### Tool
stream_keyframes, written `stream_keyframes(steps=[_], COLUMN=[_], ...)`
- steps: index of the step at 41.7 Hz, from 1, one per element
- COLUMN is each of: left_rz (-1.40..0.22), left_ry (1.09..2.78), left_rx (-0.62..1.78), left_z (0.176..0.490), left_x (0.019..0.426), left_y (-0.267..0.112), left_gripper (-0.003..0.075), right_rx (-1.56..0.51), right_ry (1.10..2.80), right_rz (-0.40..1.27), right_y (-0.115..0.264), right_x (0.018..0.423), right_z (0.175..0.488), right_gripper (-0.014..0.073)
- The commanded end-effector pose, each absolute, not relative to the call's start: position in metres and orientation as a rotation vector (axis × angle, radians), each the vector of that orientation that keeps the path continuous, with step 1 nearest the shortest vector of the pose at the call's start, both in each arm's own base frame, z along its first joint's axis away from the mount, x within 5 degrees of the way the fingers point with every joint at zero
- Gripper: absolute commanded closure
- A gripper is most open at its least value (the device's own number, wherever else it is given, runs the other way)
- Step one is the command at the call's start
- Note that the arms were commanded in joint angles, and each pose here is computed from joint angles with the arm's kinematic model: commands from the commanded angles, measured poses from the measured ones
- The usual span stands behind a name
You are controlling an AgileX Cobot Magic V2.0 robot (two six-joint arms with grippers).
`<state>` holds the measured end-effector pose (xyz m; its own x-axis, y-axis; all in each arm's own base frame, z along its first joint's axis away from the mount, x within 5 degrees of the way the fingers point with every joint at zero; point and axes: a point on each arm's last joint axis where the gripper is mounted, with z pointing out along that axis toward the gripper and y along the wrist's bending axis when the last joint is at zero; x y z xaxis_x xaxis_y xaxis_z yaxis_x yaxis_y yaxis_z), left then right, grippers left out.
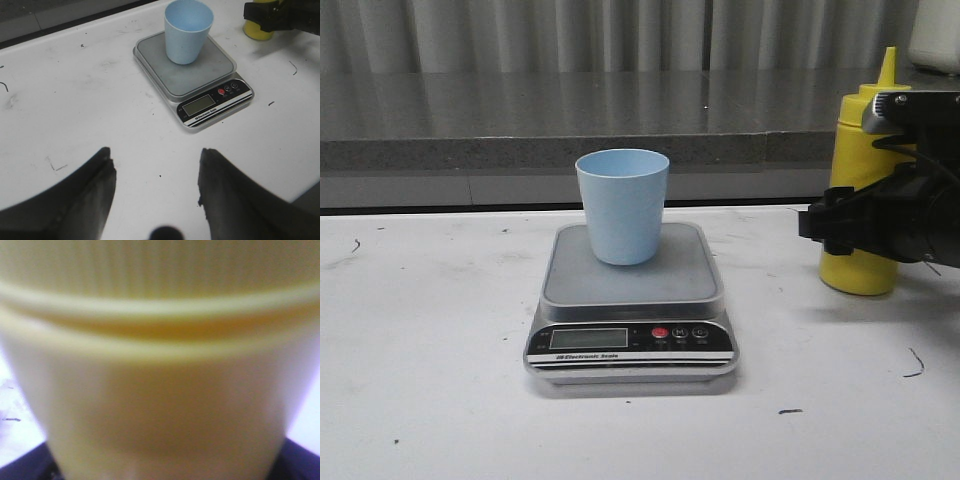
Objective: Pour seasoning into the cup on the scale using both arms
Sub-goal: 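Lift the yellow bottle and tilt its nozzle down toward the cup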
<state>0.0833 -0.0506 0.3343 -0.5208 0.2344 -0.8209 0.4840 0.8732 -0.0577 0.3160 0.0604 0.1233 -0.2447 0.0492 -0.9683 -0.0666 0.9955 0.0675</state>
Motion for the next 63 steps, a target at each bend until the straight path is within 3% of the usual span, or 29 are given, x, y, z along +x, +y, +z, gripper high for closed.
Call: stream_keyframes(steps=[1, 13, 22, 32, 42, 53, 63], left_rz=[-0.382, -0.382, -0.382, -0.382, -0.382, -0.382, -0.382], left_ry=[2.043, 2.043, 2.043, 2.043, 2.043, 2.043, 2.043], left_rx=[0.496, 0.496, 0.496, 0.496, 0.496, 0.496, 0.496], left_z=[0.348, 0.348, 0.348, 0.348, 0.348, 0.348, 0.348], left_x=[0.085, 0.085, 0.085, 0.085, 0.085, 0.085, 0.085], left_y=[-0.053, -0.053, -0.053, -0.053, -0.053, -0.053, -0.053], left_gripper=[0.0344, 0.0344, 0.0344, 0.0344, 0.0344, 0.0344, 0.0344], right_rx=[-0.003, -0.184, -0.518, -0.898, -1.151, -1.405, -1.611], right_ry=[1.638, 1.646, 1.763, 1.876, 1.902, 1.922, 1.863], right_rz=[0.112, 0.002, -0.100, -0.278, -0.442, -0.633, -0.973], right_y=[0.058, 0.059, 0.068, 0.087, 0.116, 0.143, 0.154], right_x=[0.320, 0.306, 0.301, 0.306, 0.318, 0.331, 0.344], right_z=[0.164, 0.231, 0.292, 0.330, 0.337, 0.309, 0.295], right_gripper=[0.0232, 0.0235, 0.0235, 0.0236, 0.0236, 0.0236, 0.0236])
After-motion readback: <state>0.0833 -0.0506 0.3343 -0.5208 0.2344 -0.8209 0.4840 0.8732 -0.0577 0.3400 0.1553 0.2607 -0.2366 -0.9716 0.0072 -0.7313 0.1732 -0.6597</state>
